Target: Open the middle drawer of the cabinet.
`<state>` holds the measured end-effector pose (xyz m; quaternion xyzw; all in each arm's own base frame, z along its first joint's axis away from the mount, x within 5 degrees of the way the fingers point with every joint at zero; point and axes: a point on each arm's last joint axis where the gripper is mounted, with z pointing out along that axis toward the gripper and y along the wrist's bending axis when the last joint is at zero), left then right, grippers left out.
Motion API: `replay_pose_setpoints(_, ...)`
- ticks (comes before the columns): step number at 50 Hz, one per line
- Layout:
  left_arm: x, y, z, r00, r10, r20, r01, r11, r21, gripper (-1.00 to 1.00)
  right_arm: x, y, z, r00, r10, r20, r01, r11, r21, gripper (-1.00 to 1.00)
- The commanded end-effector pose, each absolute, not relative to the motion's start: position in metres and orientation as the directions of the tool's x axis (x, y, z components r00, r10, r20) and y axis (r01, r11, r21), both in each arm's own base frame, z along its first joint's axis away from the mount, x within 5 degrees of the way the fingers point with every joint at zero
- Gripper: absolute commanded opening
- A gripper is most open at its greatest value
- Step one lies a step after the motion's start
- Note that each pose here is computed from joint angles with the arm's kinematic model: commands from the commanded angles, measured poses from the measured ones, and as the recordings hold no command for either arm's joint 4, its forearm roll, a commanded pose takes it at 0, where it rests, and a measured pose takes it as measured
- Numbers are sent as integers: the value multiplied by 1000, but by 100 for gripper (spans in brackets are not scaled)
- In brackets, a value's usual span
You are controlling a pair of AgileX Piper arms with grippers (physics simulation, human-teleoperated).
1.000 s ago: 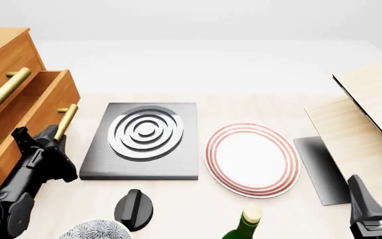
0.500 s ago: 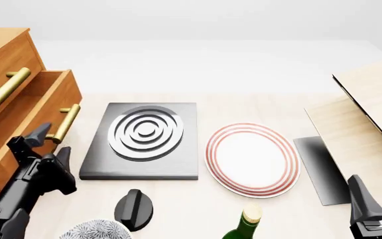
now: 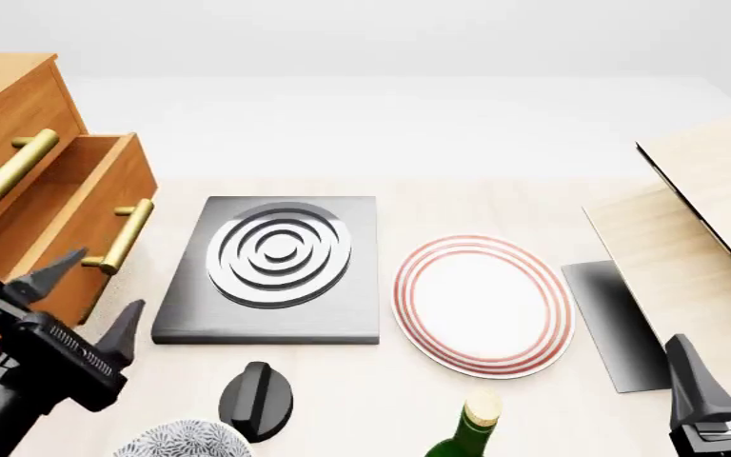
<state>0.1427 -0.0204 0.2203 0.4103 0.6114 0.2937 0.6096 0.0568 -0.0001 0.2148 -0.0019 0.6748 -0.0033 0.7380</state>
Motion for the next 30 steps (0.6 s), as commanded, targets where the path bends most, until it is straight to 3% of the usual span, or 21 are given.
replay_pose_setpoints(1,119,-37,272,71,668,-741,329,686,649,100,57,0,215,89,-7,-996,2,1000,-7,100)
replay_pose_setpoints(13,105,-42,351,24,413,-910,393,833,389,100,57,0,215,89,-7,-996,2,1000,-7,100)
replay_pose_setpoints(30,91,-24,400,-70,184,-980,268,950,159,100,57,0,215,89,-7,-996,2,1000,-7,100)
